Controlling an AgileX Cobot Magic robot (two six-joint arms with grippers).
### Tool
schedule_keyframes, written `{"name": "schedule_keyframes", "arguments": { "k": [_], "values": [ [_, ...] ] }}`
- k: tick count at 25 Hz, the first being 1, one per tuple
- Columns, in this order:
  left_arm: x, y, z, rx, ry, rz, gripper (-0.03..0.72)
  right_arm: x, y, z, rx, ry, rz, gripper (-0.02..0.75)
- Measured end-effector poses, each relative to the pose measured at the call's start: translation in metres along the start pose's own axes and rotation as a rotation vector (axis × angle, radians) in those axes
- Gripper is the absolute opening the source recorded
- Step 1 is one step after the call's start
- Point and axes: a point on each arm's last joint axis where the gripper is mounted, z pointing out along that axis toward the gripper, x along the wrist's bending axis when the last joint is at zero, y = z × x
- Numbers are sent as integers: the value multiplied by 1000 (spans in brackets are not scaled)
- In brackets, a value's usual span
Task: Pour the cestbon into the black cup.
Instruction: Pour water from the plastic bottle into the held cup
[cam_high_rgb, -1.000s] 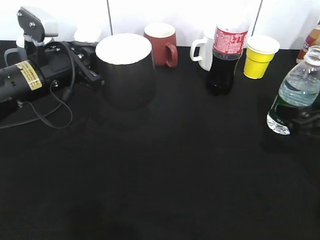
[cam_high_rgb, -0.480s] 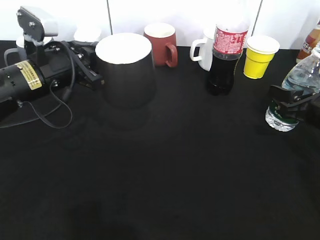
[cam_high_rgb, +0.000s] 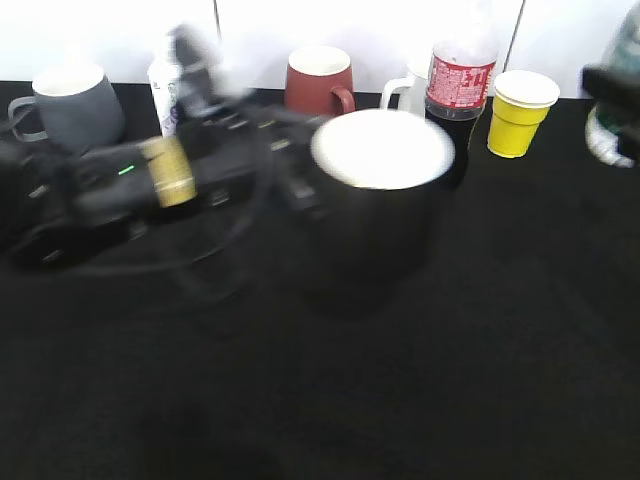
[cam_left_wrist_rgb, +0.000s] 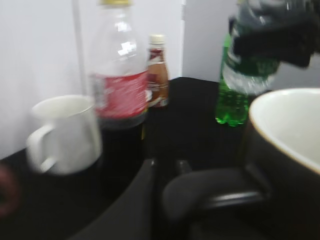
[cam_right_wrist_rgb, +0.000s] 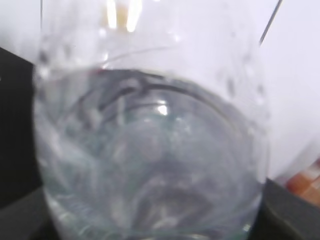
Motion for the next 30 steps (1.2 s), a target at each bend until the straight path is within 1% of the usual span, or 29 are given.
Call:
{"name": "schedule_keyframes", "arguments": {
  "k": [2,4,7,10,14,15,17,20,24,27,30],
  "values": [
    [-7,17,17,-30,-24,38,67,3,5,-4,-7,32,-80,491],
    [-15,29,32,-55,-47,59,67,5,7,-5,-24,51,-210,491],
    [-27,29,45,-47,-84,68,67,7,27,-6,-131,87,-337,491],
    [-33,30,48,-51,-97,69,67,8,39,-4,-175,133,-547,491],
    [-48,30,51,-52,-135,57,67,9,42,-4,-201,137,-740,491],
    [-48,30,52,-52,-138,53,67,9,42,-4,-204,135,-778,491],
    [-46,31,52,-60,-116,9,67,9,42,-4,-209,130,-846,491],
    [-46,32,52,-61,-112,-4,67,9,42,-4,-217,119,-952,491],
    [-47,31,52,-56,-124,9,67,9,42,-4,-223,112,-1027,491],
    [-51,29,51,-39,-163,49,66,9,42,-4,-226,108,-1062,491],
    [-52,29,51,-35,-172,54,66,9,42,-4,-230,103,-1114,491]
  ]
}}
